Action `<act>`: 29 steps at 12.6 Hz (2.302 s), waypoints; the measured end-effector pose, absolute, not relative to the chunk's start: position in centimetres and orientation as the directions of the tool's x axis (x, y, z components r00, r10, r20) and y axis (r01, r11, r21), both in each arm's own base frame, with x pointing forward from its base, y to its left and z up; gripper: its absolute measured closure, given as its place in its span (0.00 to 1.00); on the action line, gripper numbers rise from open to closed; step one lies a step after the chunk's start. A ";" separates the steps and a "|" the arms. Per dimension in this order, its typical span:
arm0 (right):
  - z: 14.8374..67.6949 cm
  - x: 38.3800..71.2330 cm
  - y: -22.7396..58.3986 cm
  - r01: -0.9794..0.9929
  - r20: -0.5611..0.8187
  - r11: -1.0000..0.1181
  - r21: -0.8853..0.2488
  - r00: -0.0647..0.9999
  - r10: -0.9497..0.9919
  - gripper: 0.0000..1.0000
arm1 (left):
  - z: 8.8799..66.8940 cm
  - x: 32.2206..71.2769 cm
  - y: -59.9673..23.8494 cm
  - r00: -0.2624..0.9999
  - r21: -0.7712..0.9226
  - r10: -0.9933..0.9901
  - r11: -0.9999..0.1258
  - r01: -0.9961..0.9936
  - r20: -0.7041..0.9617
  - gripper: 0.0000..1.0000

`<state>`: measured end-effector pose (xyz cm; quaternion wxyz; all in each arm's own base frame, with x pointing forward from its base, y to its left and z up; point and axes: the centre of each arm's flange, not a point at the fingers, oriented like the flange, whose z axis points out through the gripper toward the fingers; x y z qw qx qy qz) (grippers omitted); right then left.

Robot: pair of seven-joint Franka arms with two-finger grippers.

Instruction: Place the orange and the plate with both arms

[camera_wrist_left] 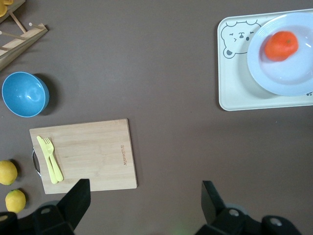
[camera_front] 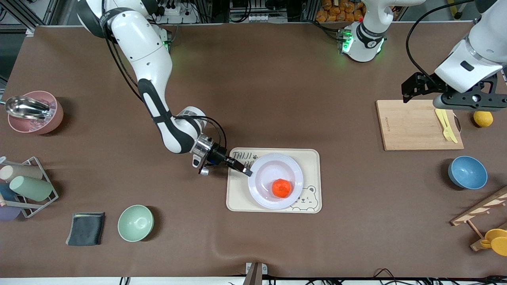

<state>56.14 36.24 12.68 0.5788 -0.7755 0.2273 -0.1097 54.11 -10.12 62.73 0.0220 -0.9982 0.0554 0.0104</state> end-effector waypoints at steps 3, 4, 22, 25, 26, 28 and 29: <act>11.8 55.6 36.5 -0.236 -0.101 -0.234 -0.943 0.875 -0.473 0.94 | 62.8 54.1 -10.4 0.993 -0.043 -0.116 -0.992 -0.116 -0.022 0.00; 11.7 55.6 36.5 -0.238 -0.102 -0.235 -0.942 0.875 -0.474 0.91 | 62.8 54.0 -10.5 0.993 -0.043 -0.117 -0.992 -0.117 -0.022 0.00; 19.8 63.5 28.0 -0.425 -0.290 -0.445 -0.788 0.895 -0.340 0.53 | 62.8 53.3 -13.8 0.991 -0.043 -0.131 -0.990 -0.132 -0.020 0.00; 20.8 65.0 23.2 -0.403 -0.306 -0.464 -0.789 0.912 -0.273 0.52 | 62.8 53.3 -13.9 0.992 -0.043 -0.127 -0.991 -0.128 -0.020 0.00; 21.3 65.4 21.3 -0.401 -0.318 -0.475 -0.783 0.915 -0.247 0.52 | 62.8 53.3 -13.9 0.992 -0.043 -0.125 -0.991 -0.126 -0.019 0.00; 22.8 66.1 17.4 -0.393 -0.331 -0.497 -0.774 0.920 -0.211 0.52 | 62.8 53.2 -14.1 0.992 -0.043 -0.124 -0.991 -0.125 -0.019 0.00; 23.5 66.3 15.5 -0.389 -0.337 -0.505 -0.770 0.921 -0.195 0.50 | 62.8 53.2 -14.1 0.992 -0.043 -0.124 -0.991 -0.124 -0.019 0.00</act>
